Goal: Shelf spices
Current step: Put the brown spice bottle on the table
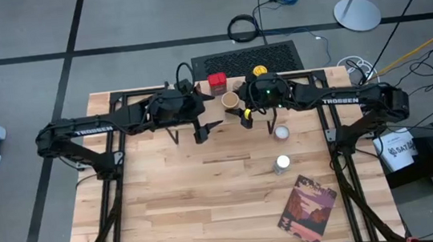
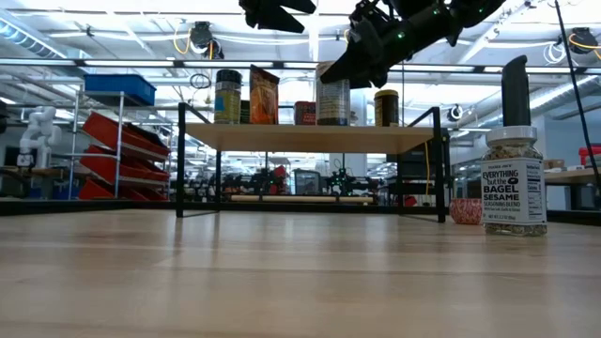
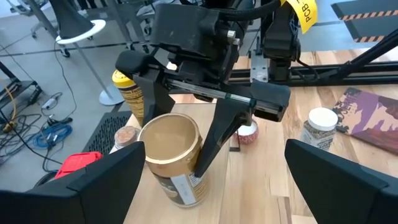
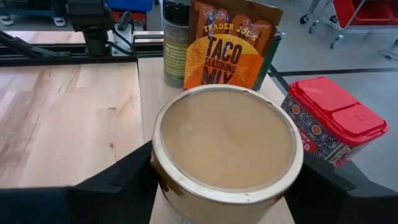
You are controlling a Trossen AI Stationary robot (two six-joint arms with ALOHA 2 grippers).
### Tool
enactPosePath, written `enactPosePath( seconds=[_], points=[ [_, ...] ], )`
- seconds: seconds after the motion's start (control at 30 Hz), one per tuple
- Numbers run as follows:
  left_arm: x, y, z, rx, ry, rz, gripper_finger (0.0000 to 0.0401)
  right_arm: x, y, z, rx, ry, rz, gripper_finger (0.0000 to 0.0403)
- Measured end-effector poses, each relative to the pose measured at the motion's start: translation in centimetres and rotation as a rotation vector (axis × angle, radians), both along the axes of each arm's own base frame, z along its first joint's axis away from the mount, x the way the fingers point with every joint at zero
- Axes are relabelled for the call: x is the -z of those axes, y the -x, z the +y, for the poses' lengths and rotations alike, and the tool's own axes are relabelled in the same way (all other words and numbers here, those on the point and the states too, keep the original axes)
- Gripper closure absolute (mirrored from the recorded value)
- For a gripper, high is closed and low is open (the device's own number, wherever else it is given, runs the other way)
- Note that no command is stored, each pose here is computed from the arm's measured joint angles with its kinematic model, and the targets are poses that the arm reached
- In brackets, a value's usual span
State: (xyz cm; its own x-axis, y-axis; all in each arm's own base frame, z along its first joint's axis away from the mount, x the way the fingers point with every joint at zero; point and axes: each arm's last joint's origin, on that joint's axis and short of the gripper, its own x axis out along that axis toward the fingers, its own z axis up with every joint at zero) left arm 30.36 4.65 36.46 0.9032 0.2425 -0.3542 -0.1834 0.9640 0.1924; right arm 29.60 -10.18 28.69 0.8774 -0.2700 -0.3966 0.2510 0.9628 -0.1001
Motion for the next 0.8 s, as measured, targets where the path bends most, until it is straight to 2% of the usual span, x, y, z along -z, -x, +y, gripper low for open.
enactPosePath(
  seconds=[0.2,0.4,0.53,0.8],
  points=[
    [-0.1,0.1,0.0,0.001,-0.003,-0.002,0.0005,-0.8,0.5,0.3,-0.027,-0.009,-0.029,0.0138],
    [-1.5,1.4,-0.2,-0.001,-0.007,-0.054,0.0005,-2.6,1.6,1.0,-0.108,-0.039,-0.106,0.0136],
    [-2.7,2.6,-0.5,0.024,0.031,-0.111,0.0005,-3.7,2.4,1.6,-0.219,-0.075,-0.155,0.0137],
    [-2.7,3.0,-1.2,0.213,0.22,-0.138,0.0005,-4.9,3.2,2.9,-0.529,-0.178,-0.226,0.0134]
  ],
)
